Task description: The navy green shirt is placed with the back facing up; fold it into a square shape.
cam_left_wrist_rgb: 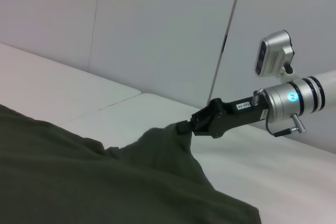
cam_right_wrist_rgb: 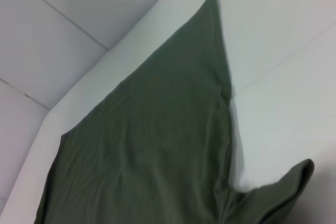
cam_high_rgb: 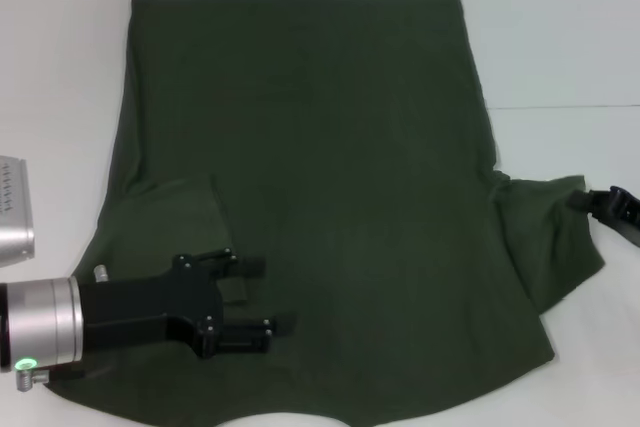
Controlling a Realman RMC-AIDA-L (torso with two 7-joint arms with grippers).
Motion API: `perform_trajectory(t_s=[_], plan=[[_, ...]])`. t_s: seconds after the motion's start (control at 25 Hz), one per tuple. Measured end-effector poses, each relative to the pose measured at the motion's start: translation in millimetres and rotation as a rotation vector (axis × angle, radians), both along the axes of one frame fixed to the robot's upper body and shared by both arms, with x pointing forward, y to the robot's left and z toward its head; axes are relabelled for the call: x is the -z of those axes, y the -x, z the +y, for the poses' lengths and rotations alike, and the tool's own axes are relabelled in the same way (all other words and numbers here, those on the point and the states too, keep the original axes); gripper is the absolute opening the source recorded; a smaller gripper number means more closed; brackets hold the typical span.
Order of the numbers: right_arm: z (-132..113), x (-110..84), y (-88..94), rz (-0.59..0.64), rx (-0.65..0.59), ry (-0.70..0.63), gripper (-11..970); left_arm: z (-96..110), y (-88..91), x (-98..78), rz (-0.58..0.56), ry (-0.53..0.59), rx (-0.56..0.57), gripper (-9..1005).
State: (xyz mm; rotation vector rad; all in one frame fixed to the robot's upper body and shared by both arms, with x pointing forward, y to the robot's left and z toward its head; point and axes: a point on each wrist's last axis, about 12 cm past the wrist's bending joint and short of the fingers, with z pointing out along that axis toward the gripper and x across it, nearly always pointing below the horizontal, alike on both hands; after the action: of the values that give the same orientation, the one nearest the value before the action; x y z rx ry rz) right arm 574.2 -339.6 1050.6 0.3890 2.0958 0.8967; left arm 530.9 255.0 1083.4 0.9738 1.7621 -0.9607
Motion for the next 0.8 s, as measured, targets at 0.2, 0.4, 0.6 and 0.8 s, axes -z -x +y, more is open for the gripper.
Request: perform_trajectory(t_s=[0.2,0.4,0.6,0.8], plan=[[-1.5,-3.0,-6.5,-0.036,0.018,0.046,19,1.4,1.3,1.1,0.003,0.001,-0.006,875],[-2.2,-7.2,-13.9,-0.074,0.013,0.107,20,2.7,2.3,1.9,0.006,0.002,-0.011,875],[-1.8,-11.1,-19.1,-0.097,-0.006,0.151,20,2.8,2.6,2.2,0.011,0.004,-0.013,875],[-2.0,-14.6,-22.5,-0.122,-0.029,0.195,20,1.7,3.7,4.0,0.02,0.011,-0.014,875]])
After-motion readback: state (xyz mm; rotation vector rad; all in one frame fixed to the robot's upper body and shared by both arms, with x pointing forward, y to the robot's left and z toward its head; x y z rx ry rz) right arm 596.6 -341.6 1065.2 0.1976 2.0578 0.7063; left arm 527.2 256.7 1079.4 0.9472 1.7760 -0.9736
